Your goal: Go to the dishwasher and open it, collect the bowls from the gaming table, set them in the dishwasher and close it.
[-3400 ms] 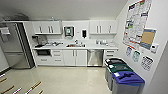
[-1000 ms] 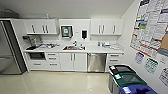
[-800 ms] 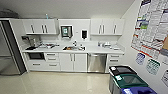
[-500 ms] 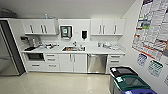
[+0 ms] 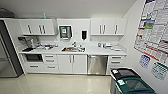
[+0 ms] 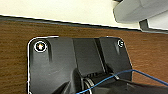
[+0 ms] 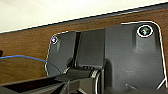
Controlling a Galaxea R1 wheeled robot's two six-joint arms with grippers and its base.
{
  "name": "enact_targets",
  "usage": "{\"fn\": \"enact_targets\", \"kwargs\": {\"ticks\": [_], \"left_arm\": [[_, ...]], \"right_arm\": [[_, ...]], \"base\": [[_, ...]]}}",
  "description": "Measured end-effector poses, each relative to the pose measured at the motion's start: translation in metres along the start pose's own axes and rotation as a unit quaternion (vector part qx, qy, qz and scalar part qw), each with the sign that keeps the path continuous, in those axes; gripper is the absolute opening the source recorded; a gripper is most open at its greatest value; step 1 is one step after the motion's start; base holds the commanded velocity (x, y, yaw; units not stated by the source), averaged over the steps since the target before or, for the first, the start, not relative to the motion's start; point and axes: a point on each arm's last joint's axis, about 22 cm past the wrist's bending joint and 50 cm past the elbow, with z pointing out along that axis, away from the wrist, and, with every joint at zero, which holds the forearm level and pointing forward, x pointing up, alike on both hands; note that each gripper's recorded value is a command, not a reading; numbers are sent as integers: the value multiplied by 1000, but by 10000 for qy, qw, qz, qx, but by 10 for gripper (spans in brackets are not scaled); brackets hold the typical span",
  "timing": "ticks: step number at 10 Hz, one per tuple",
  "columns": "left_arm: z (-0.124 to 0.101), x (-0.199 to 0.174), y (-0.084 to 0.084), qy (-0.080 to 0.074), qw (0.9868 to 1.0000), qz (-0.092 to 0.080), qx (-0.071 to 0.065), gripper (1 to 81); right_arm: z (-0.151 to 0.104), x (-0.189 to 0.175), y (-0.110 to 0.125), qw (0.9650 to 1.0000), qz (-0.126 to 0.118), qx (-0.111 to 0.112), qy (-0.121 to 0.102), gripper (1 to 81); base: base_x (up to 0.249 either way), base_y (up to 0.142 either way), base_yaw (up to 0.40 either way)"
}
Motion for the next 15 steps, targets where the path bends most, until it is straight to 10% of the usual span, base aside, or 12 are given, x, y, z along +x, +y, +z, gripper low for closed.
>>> {"fn": "enact_targets", "kwargs": {"ticks": [15], "left_arm": [[-1,2,-2,24,10000,5,17,811]], "right_arm": [[1,-3,-3,10000,7,14,-28,811]], "base": [[105,0,0]]}}
